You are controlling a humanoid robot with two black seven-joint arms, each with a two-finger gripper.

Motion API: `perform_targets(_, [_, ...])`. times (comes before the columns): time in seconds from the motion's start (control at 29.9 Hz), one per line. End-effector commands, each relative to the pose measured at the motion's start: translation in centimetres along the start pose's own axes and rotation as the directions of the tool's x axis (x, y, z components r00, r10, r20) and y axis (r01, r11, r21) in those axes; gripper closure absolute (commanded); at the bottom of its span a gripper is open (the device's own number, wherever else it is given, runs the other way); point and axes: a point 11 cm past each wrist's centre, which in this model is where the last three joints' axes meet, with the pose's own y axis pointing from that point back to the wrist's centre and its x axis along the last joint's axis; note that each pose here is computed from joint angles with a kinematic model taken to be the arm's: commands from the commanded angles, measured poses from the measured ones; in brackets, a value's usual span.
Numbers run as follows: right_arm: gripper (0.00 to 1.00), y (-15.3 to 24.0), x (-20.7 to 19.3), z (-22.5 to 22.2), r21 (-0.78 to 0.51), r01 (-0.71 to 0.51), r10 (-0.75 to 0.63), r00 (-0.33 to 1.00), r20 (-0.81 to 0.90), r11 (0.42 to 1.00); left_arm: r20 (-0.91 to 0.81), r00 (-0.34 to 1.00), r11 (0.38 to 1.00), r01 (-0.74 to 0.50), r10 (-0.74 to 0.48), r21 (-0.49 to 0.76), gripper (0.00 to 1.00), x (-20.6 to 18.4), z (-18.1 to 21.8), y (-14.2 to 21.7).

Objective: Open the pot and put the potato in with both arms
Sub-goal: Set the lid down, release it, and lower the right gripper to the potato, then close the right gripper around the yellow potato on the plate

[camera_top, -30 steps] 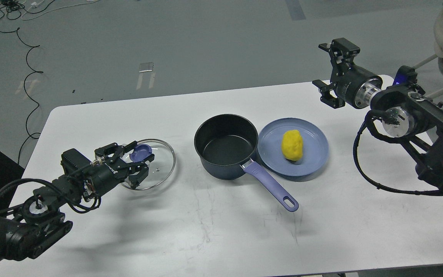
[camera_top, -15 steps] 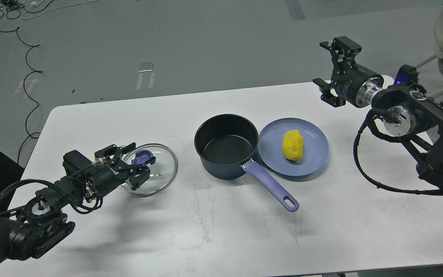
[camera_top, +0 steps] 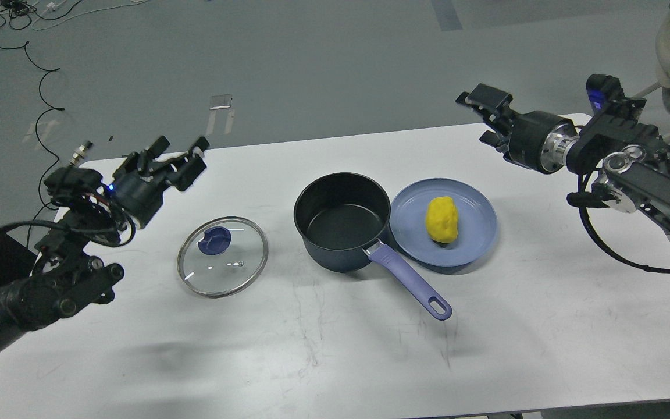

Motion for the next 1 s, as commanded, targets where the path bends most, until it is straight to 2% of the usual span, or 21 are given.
perform_targets(0.0, [0.0,0.1,-1.6,0.5,-0.03,0.047,-0.053,0.967,-0.247,0.998,-0.295,0.947,0.99,-0.102,0.127,0.099,0.02,3.8,0.8,-2.7])
perform_targets(0.07, [0.01,0.0,-2.2,0.9,-0.044,0.063,-0.073,0.958,-0.279,0.997,-0.362,0.923,0.988,-0.095,0.132,0.12,0.02,4.5,0.8,-3.0])
perform_targets(0.23, [0.02,-0.4,-5.5,1.4,-0.065,0.143,-0.156,0.943,-0.295,0.988,-0.505,0.845,0.961,-0.034,0.173,0.273,0.02,4.5,-0.7,-3.0])
perform_targets(0.47, [0.04,-1.3,-8.7,2.4,-0.099,0.203,-0.224,0.929,-0.296,0.974,-0.557,0.811,0.962,-0.024,0.178,0.272,0.02,4.8,-0.9,-3.0])
perform_targets(0.73, [0.06,-2.3,-10.0,3.3,-0.137,0.222,-0.254,0.917,-0.307,0.965,-0.548,0.82,0.963,-0.017,0.166,0.267,0.02,4.0,-0.8,-3.1])
perform_targets(0.97, [0.14,-2.4,-10.2,3.7,-0.153,0.226,-0.265,0.91,-0.319,0.962,-0.545,0.822,0.962,-0.011,0.165,0.275,0.02,3.7,-1.1,-2.8])
